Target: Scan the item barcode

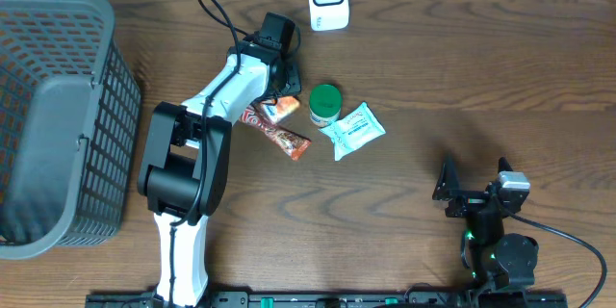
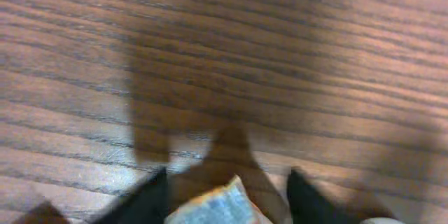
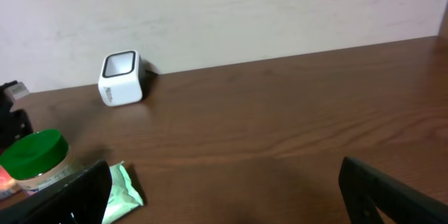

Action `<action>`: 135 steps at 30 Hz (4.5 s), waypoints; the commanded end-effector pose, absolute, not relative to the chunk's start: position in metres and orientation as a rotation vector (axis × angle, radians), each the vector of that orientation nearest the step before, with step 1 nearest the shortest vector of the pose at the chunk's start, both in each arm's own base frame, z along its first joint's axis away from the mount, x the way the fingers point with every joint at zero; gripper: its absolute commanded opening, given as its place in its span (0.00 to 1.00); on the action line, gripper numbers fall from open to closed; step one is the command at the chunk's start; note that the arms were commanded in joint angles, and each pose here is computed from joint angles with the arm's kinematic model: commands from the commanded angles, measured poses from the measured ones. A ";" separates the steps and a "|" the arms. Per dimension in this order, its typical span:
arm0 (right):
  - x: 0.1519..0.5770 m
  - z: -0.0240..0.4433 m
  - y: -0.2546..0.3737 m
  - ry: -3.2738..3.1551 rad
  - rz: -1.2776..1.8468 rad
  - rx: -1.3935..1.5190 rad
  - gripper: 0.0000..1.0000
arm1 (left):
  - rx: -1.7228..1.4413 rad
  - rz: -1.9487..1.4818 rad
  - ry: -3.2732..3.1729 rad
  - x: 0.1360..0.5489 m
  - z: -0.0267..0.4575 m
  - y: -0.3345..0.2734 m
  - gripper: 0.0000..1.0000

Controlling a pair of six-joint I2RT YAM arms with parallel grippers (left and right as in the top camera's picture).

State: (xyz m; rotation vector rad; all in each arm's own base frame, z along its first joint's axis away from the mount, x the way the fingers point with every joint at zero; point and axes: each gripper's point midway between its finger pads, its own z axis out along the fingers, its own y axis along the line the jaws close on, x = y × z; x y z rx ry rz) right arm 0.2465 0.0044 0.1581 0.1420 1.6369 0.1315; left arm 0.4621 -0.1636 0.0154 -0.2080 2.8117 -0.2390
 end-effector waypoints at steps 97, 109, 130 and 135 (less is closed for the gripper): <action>0.246 0.158 0.004 1.636 0.138 0.154 0.99 | -0.591 0.369 1.032 0.050 0.558 0.119 0.99; 0.246 0.158 0.004 1.636 0.138 0.154 0.99 | -0.572 0.347 1.010 0.057 0.556 0.108 0.99; 0.246 0.158 0.004 1.636 0.138 0.154 0.99 | -0.627 0.236 0.825 -0.026 0.547 0.116 0.99; 0.246 0.158 0.004 1.636 0.138 0.154 0.99 | -0.627 0.236 0.825 -0.024 0.547 0.116 0.98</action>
